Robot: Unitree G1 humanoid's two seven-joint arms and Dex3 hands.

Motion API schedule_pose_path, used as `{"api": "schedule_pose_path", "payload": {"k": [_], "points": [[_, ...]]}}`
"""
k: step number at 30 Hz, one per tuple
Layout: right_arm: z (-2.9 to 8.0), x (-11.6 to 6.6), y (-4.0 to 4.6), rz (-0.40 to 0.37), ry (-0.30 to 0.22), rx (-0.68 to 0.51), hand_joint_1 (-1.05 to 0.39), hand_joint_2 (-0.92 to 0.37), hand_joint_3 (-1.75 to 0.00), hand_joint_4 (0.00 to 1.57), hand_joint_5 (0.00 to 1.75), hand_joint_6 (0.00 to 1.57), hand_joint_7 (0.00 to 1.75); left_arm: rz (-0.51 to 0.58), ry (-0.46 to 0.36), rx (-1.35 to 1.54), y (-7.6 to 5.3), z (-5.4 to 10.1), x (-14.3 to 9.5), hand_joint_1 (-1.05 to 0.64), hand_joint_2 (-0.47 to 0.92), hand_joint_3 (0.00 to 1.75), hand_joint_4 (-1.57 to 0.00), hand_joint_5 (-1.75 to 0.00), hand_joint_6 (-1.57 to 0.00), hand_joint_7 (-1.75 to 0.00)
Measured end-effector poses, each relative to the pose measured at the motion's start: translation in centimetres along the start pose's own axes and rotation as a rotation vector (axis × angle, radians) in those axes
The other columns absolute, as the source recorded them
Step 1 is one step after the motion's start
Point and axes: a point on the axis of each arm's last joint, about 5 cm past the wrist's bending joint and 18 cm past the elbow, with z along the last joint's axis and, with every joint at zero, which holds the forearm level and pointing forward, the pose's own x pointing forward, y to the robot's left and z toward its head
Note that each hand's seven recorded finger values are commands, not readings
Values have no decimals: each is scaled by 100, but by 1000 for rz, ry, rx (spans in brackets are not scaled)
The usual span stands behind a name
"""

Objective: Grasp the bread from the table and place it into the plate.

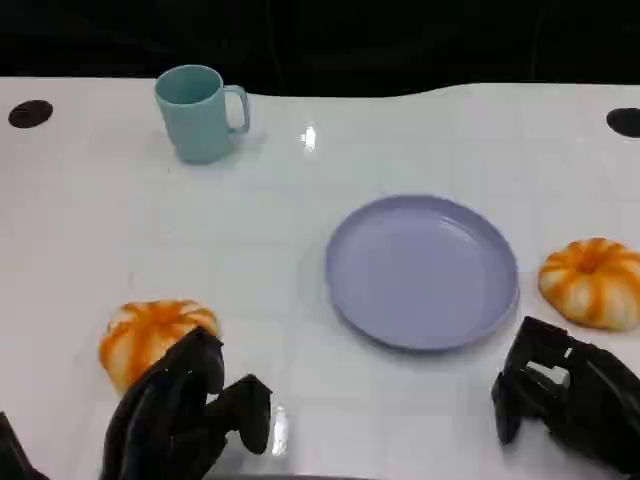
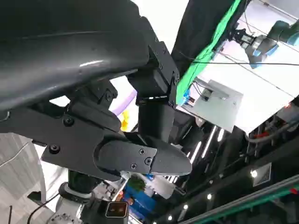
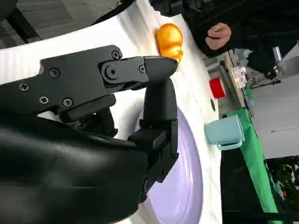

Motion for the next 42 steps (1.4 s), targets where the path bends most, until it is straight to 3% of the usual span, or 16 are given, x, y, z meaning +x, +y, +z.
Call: {"api": "schedule_pose_path", "payload": {"k": [22,24,27,30,33,37,42], "points": [[-1,-4,-6,5,-1,8,-60,-92,-25,74,175,60,164,-8,3,-4,3,0,7,-73,92,21,-94,-175,-77,-159],[0,-3,-5,4,0,6,-61,-92,-25,74,175,60,164,-11,1,-3,8,2,3,-75,92,24,-88,-175,-79,-143],[0,-1,-3,3,0,5,-61,-92,-25,74,175,60,164,-18,-20,27,12,23,-1,-76,92,28,-82,-172,-76,-135],[2,3,0,0,0,3,-61,-92,-25,74,175,60,164,-19,-32,122,6,64,-2,-76,92,36,-65,-150,-63,-109],[0,18,15,-2,-1,2,-62,-92,-26,75,175,60,165,-16,-35,354,-41,223,2,-74,92,32,-61,-137,-62,-87],[-2,25,22,-8,-2,-2,-62,-92,-25,74,175,59,166,-13,-18,584,-81,391,5,-71,92,32,-51,-120,-49,-70],[-7,39,34,-6,-4,2,-60,-92,-23,74,175,59,166,-21,16,970,-169,718,18,-64,92,26,-45,-95,-49,-38]]}}
